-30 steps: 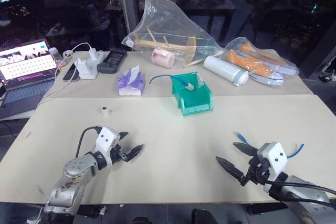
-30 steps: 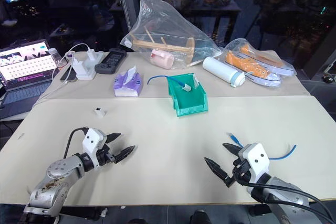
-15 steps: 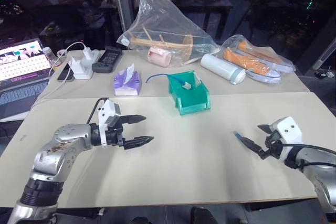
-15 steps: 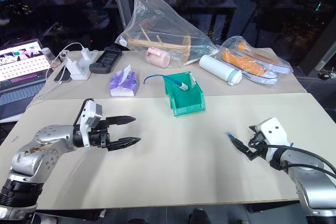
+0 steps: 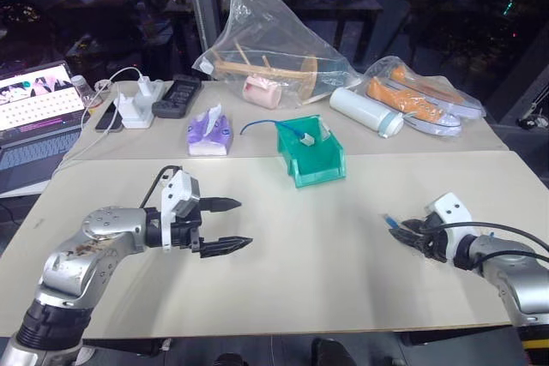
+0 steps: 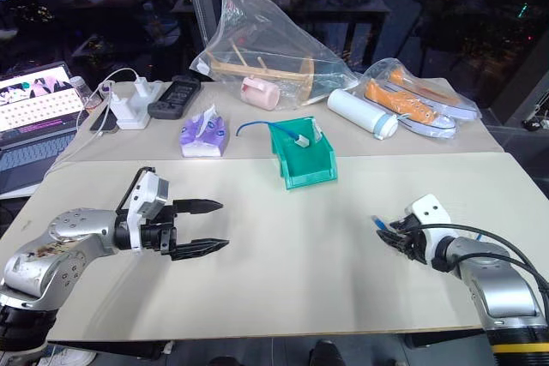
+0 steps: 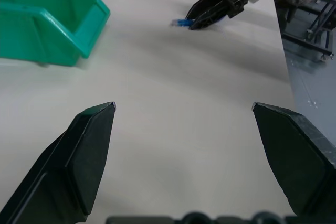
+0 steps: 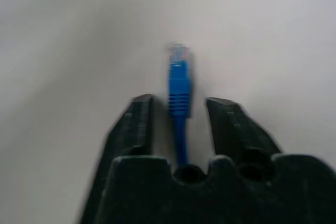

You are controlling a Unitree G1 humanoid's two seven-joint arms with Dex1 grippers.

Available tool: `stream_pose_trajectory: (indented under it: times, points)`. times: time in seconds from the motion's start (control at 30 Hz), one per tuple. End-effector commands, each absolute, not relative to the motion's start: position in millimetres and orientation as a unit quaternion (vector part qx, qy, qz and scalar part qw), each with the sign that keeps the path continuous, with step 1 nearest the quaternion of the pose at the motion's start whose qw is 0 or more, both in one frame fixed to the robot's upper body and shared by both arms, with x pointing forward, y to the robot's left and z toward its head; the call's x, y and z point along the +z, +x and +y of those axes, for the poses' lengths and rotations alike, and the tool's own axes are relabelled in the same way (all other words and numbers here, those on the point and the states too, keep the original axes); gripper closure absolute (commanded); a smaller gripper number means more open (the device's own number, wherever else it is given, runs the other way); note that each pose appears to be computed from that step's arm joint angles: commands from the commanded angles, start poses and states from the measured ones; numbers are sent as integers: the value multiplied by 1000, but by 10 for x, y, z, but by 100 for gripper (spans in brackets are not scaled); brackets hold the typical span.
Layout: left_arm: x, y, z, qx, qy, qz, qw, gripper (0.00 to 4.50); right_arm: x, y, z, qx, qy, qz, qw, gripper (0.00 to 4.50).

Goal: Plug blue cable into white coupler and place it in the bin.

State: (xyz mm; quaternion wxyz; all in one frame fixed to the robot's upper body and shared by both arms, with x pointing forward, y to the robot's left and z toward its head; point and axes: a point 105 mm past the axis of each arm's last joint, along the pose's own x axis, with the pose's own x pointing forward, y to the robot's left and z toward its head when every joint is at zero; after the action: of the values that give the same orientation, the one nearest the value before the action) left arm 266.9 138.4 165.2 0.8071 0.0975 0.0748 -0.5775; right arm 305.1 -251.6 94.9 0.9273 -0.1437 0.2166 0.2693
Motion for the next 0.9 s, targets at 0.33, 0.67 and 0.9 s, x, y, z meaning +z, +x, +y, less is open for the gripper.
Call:
stream_pose_trajectory:
  times: [0.33, 0.67, 0.9]
  points:
    - [1600, 2721, 1046, -630, 175, 61, 754, 0, 1119, 2848, -1229, 593, -369, 129, 705, 444]
    - [1356, 2733, 860, -639, 196, 70, 740, 0, 976, 2907, -912, 636, -389, 101, 658, 318]
    - [1124, 2787, 686, -638, 218, 81, 734, 0, 1433, 2827, -1047, 606, -310, 86, 727, 80]
